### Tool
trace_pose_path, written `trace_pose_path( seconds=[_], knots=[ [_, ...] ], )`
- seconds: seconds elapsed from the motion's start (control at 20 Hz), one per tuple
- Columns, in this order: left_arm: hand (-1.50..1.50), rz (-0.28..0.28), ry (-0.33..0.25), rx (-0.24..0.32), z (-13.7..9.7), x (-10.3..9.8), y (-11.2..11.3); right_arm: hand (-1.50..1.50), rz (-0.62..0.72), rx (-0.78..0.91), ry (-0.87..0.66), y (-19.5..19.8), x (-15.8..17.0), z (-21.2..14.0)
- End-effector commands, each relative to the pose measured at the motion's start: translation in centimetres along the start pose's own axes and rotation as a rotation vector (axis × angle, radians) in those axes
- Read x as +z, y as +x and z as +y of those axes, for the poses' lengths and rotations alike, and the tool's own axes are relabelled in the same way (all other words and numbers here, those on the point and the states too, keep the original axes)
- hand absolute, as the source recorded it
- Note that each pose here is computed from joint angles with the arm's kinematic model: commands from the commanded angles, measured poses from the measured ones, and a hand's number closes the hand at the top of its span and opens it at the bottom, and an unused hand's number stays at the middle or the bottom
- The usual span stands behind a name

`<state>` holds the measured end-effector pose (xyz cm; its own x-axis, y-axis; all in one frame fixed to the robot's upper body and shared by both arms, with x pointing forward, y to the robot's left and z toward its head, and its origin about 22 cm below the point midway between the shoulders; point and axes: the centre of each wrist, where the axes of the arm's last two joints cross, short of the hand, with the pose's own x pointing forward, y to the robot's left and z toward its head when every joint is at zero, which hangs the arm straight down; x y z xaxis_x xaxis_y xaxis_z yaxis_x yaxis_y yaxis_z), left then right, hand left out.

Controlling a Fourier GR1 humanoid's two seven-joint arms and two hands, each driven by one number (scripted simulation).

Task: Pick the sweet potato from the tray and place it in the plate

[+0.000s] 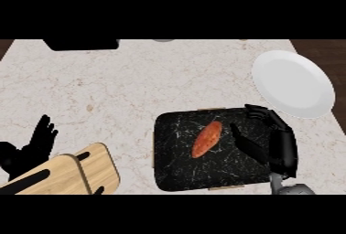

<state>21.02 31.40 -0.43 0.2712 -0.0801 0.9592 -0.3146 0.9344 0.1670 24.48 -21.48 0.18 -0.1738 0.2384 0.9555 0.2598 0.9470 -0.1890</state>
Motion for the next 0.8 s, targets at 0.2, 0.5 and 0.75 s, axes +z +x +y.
trace_pose_path(
  seconds=[0.2, 0.5, 0.75],
  knots=[
    [0.00, -0.008, -0.151, -0.072, -4.5, 0.1, 0.5, -1.50, -0.039, 0.190, 0.187, -1.4, 5.5, 1.2],
    [0.00, 0.017, -0.167, -0.071, -4.0, -0.6, 1.0, -1.50, 0.021, 0.513, 0.222, 0.4, 2.5, -1.3],
    [0.00, 0.008, -0.171, -0.063, -4.0, -0.9, 0.9, -1.50, 0.139, 0.636, 0.353, 3.0, 1.3, -0.8]
  ],
)
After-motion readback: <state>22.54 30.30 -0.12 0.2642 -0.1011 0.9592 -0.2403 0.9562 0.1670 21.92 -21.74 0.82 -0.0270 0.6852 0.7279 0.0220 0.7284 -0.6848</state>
